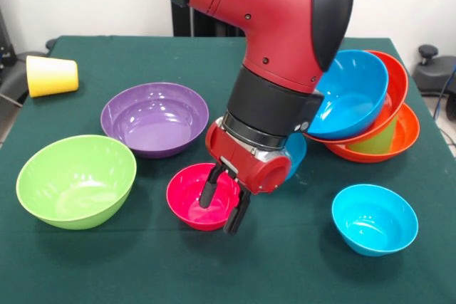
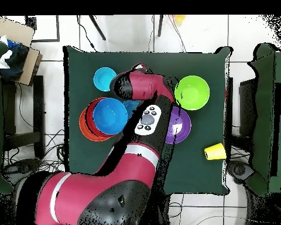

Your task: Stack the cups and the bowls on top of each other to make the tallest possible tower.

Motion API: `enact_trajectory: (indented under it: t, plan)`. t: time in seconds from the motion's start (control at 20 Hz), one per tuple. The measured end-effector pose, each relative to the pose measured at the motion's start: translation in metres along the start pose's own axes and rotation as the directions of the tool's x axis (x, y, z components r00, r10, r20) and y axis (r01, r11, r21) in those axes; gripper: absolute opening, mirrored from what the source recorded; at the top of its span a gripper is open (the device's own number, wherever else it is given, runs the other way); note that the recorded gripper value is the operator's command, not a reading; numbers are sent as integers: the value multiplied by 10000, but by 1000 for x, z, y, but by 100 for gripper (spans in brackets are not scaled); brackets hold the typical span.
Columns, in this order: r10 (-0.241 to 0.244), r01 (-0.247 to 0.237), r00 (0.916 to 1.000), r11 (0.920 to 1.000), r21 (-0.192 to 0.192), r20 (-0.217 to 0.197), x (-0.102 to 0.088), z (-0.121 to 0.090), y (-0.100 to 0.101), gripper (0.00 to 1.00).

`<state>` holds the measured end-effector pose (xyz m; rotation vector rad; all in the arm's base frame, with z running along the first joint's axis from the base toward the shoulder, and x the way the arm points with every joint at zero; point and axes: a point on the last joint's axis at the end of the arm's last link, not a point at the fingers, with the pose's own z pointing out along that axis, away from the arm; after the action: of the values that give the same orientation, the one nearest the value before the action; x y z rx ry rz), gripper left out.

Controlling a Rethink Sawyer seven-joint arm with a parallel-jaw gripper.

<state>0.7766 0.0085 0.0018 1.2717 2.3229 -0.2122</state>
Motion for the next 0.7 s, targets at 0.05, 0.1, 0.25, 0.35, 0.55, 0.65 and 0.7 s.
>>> enact_trajectory:
  t: [0.05, 0.1, 0.25, 0.35, 0.55, 0.65, 0.7]
  plan:
    - [-16, 16, 10000, 10000, 5, 15, 1, 1, -1, 100]
    - [-29, 29, 10000, 10000, 3, 30, 1, 2, -1, 100]
    - [-101, 101, 9999, 9999, -9, 101, 4, 7, -4, 100]
    - [-183, 183, 9997, 9998, -37, 165, 9, 14, -7, 100]
    - [-401, 403, 9989, 9992, -79, 254, 25, 34, -17, 100]
    - [-447, 449, 9987, 9990, -63, 256, 28, 37, -20, 100]
    - [-527, 528, 9983, 9986, -26, 262, 33, 42, -23, 100]
